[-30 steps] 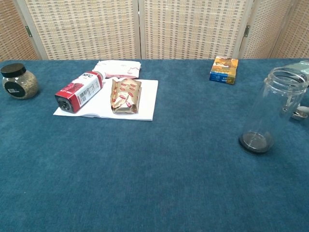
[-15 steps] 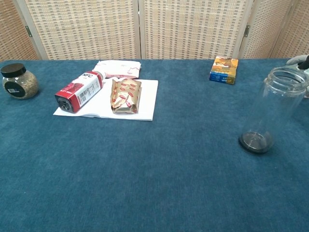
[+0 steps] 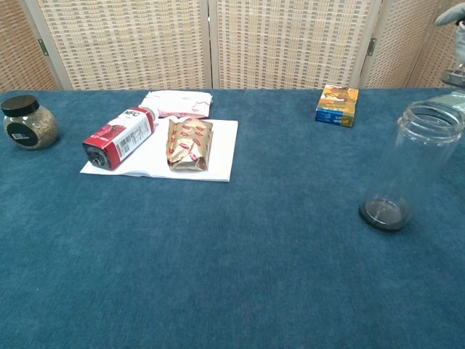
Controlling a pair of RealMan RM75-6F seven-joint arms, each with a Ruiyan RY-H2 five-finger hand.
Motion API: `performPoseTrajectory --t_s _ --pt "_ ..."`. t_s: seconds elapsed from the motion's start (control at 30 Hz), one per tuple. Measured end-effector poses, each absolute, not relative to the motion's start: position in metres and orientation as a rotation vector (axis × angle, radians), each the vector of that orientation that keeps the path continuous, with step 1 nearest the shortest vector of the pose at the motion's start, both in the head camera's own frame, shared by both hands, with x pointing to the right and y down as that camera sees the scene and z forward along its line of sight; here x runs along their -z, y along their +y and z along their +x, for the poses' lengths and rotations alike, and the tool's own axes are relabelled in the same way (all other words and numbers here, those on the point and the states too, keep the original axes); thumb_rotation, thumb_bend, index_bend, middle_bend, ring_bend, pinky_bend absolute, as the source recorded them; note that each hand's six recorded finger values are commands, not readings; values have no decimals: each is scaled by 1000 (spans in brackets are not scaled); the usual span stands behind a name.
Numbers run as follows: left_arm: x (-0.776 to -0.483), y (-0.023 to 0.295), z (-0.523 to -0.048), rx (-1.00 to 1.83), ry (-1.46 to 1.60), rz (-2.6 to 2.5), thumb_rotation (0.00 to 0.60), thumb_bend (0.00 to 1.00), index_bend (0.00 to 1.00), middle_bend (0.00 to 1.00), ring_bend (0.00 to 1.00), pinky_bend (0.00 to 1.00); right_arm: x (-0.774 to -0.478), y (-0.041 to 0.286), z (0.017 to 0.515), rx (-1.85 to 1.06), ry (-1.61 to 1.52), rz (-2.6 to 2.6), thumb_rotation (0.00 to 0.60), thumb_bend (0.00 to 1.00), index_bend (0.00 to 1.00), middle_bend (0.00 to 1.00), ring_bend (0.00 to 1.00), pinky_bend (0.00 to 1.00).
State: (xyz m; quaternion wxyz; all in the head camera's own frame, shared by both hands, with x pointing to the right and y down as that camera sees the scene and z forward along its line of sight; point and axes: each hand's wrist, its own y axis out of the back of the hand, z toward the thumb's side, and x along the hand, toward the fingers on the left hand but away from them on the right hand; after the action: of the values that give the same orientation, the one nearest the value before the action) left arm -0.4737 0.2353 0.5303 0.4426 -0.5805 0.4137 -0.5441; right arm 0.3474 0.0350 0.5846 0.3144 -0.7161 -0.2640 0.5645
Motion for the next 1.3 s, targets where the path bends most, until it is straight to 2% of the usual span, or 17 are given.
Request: performPoseTrajectory --t_s 0.23,0.4,0.77,1.3 --pt "-530 235 -475 1353 1032 -1437 600 539 0 58 0 0 -555 42 316 -1412 -657 -1895 600 473 630 0 0 0" --pt "-530 234 -478 1366 1034 -1423 600 539 0 58 0 0 -546 55 300 -1381 -616 -1918 600 468 630 0 0 0" --pt "-528 233 -480 1367 1047 -1416 600 539 0 58 0 0 -544 79 276 -1329 -501 -1920 600 464 630 0 0 0" --pt "-525 234 -480 1357 1051 -1413 600 539 0 58 0 0 -548 92 274 -1329 -464 -1926 600 464 630 0 0 0"
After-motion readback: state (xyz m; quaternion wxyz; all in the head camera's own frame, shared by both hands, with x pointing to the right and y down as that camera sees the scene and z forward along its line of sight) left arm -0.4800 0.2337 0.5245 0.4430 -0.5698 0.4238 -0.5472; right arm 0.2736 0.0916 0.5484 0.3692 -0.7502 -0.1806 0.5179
